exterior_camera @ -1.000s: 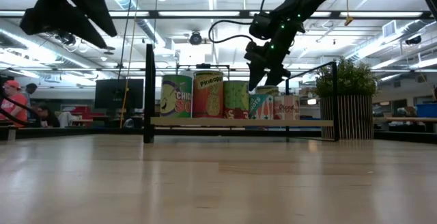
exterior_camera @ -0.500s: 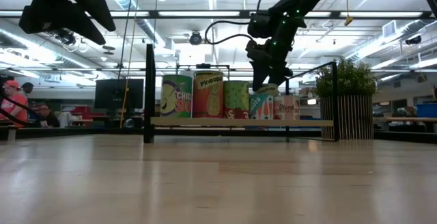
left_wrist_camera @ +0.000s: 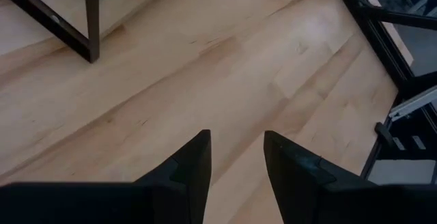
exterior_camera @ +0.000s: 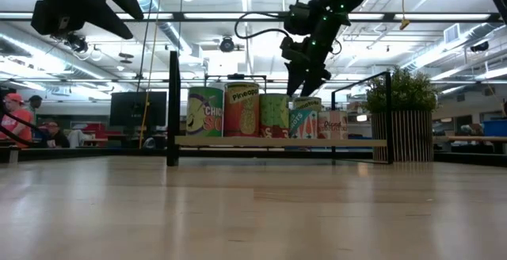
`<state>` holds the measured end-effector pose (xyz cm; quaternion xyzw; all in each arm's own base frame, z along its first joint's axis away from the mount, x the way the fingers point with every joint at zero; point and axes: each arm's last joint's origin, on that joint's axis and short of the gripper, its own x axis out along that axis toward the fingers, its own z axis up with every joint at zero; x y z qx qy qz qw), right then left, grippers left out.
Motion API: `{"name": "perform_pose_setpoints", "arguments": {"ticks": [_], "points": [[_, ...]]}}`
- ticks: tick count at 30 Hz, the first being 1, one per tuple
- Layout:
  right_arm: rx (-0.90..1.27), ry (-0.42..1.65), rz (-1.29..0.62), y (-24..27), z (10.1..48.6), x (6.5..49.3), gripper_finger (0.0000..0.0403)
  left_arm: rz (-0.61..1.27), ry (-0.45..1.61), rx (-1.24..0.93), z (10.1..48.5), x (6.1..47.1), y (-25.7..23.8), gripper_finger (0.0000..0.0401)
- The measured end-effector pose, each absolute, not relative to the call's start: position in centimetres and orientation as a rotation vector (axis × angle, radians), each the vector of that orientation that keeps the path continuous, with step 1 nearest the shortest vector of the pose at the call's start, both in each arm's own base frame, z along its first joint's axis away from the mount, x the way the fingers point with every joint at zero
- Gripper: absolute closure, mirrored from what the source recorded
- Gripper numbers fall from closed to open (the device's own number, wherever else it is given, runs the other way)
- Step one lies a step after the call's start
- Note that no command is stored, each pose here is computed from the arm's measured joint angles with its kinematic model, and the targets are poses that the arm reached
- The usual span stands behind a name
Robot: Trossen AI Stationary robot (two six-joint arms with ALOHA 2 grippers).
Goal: Pick and place cans onto a shelf
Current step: Adjust the cans on the shelf, then return to Home Position
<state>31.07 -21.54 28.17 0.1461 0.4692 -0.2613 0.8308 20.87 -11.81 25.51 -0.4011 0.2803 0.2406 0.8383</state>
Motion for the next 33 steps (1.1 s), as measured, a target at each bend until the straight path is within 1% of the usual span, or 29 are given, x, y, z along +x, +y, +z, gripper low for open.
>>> {"name": "perform_pose_setpoints", "arguments": {"ticks": [4,6,9,12,16,21,24,27,33], "points": [[0.247,0.925,-0.543,-21.9,28.0,31.6,0.0054,0.508,0.594,-0.845,25.5,20.9,-11.8,0.0260],[0.238,0.928,-0.548,-21.9,27.5,31.6,0.0054,0.508,0.594,-0.844,25.5,20.9,-11.8,0.0260],[0.218,0.963,-0.582,-21.9,27.0,31.4,0.0054,0.511,0.592,-0.851,25.5,20.9,-11.8,0.0260],[0.197,1.014,-0.565,-21.7,26.8,31.1,0.0054,0.510,0.593,-0.855,25.5,20.9,-11.8,0.0260],[0.166,1.079,-0.592,-21.6,26.5,30.7,0.0054,0.508,0.590,-0.859,25.5,20.9,-11.8,0.0260],[0.181,1.082,-0.572,-21.5,26.5,30.6,0.0054,0.506,0.585,-0.868,25.6,20.9,-11.9,0.0260],[0.180,1.062,-0.565,-21.6,27.2,30.7,0.0054,0.497,0.571,-0.890,25.7,21.1,-11.9,0.0260],[0.173,1.033,-0.535,-21.5,28.8,31.0,0.0054,0.477,0.564,-0.917,25.8,21.2,-12.1,0.0260],[0.191,0.964,-0.341,-18.9,31.9,31.9,0.0054,0.429,0.564,-1.005,26.2,22.1,-11.6,0.0260]]}}
